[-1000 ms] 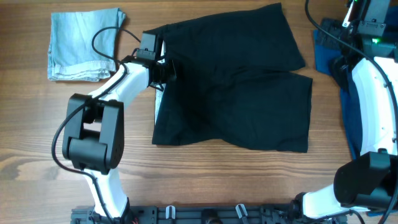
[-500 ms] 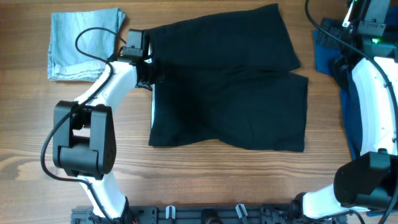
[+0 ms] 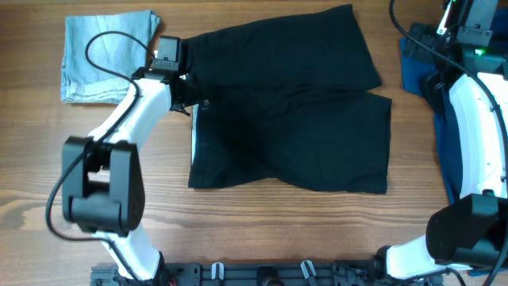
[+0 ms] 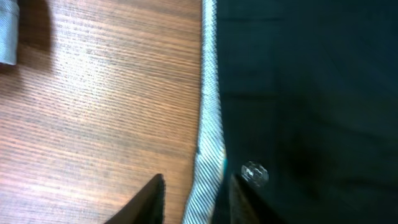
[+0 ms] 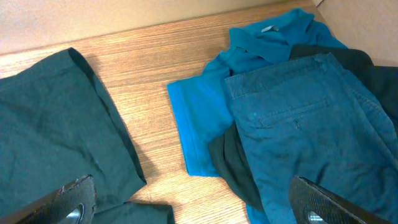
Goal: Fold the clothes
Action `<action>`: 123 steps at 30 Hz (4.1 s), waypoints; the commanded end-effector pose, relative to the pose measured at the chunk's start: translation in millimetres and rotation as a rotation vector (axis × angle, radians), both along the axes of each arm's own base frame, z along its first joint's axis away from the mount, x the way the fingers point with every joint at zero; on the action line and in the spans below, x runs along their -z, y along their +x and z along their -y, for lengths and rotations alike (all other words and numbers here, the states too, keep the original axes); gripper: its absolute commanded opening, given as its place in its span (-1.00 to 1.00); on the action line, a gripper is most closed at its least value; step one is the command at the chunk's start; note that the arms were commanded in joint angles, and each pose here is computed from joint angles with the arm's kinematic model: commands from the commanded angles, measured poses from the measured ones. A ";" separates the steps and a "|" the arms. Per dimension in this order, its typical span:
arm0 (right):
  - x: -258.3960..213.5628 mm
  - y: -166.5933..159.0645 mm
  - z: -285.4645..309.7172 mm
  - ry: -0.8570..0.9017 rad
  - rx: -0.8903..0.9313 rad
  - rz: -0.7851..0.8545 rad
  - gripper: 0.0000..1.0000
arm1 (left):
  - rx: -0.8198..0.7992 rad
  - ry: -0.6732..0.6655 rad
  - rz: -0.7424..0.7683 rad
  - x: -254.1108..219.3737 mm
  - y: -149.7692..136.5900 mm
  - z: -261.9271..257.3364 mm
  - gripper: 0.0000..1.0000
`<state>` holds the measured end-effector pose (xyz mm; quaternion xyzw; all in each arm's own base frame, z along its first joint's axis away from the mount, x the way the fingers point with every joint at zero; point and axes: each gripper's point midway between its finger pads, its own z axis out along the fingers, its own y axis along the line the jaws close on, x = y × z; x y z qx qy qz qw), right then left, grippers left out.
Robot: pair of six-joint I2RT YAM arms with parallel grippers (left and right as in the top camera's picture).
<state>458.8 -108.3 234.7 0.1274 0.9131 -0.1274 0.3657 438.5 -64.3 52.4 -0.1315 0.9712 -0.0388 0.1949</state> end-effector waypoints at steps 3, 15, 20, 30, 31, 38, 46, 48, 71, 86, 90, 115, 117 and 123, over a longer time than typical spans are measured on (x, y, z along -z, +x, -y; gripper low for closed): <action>4.7 0.0 3.2 -0.019 0.007 -0.016 0.99 | 0.056 -0.132 -0.103 -10.4 -28.0 22.5 -0.21; 4.9 -0.2 3.2 -0.018 0.007 -0.017 0.99 | 0.065 -0.173 -0.333 49.7 -59.2 30.3 -0.29; 5.1 -0.4 3.2 -0.018 0.007 -0.019 0.99 | 0.054 -0.163 -0.385 42.1 -74.6 24.9 -0.64; 5.2 -0.3 2.8 -0.017 0.007 -0.019 0.99 | 0.023 -0.046 -0.351 -4.2 -79.8 1.9 -0.25; 5.2 -0.3 2.8 -0.018 0.006 -0.019 1.00 | 0.038 -0.084 -0.320 -17.8 -79.5 9.5 -0.25; 5.3 -0.3 2.8 -0.018 0.007 -0.019 0.99 | 0.192 -0.220 -0.408 -46.0 -127.4 45.3 -0.38; 5.5 -0.4 2.8 -0.018 0.006 -0.020 0.99 | 0.161 -0.207 -0.561 15.0 -181.4 43.6 -0.31; 5.5 -0.3 2.8 -0.018 0.006 -0.020 1.00 | 0.157 -0.224 -0.613 25.6 -199.6 43.6 -0.31; 5.7 -0.4 3.1 -0.017 0.007 -0.020 0.99 | 0.132 -0.355 -0.229 -39.9 -199.3 57.5 -0.48; 12.3 -5.4 -110.1 0.487 -0.429 -0.027 0.99 | 0.054 -0.238 0.073 -88.8 -174.0 28.3 -0.34; 43.7 -53.5 -114.3 0.560 -0.355 -0.258 1.00 | 0.055 -0.231 0.055 -83.7 -173.6 28.4 -0.28; 237.4 -247.7 -98.2 0.620 0.344 -0.860 0.52 | 0.041 -0.202 0.079 -82.1 -164.5 24.1 0.33; 241.3 -248.0 -98.1 0.623 0.352 -0.850 0.47 | 0.039 -0.192 0.078 -81.6 -164.7 22.5 0.36; 241.6 -259.5 -76.6 0.522 0.401 -0.875 0.69 | 0.001 -0.114 0.075 -77.9 -165.5 7.5 0.38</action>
